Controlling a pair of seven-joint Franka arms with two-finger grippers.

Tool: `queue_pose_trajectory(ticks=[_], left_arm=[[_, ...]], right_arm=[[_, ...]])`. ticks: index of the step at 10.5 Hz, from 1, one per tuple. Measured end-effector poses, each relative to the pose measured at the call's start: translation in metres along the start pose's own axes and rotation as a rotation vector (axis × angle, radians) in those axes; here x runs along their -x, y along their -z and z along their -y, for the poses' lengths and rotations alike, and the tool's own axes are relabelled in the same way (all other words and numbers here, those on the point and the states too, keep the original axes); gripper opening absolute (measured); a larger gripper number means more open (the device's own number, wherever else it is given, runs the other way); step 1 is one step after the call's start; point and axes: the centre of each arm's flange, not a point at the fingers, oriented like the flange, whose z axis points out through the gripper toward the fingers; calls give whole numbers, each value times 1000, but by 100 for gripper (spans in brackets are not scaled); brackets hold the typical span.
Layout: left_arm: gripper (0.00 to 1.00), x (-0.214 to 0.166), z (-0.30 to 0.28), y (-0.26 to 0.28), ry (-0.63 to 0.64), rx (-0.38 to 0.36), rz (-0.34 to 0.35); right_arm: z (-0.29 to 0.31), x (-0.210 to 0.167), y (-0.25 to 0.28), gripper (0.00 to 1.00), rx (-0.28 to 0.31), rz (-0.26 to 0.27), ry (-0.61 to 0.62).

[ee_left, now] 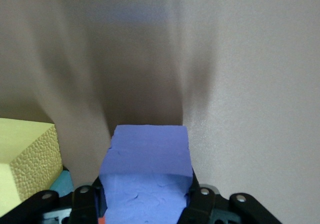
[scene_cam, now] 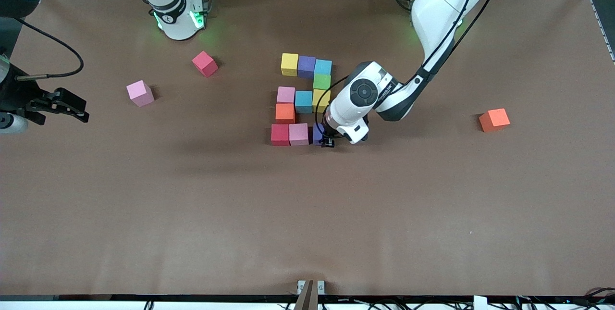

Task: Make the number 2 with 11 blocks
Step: 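Carry the purple cube beside the light pink cube with the left gripper, then lower the purple cube beside the light pink cube with the left gripper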

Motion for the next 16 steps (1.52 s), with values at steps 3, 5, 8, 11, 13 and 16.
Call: queue_pose_trajectory(ticks=[3,5,8,11,13,16], left_arm=[[59,2,-2,1,0,4,3],[59,2,-2,-1,0,2,4],[59,2,-3,-10,4,-8,6],[59,7,-4,-8,-1,-3,12],[59,11,-2,-9,-6,-4,13],[64,10,-1,-14,-5,-10,11]], right_arm=[[0,0,0,100,0,0,0],[0,0,0,100,0,0,0],[0,-1,-1,100,0,1,0],[-1,-5,-10,100,0,13,-1],[-3,-5,-11,100,0,16,-4],[-5,-5,-12,100,0,17,-7]])
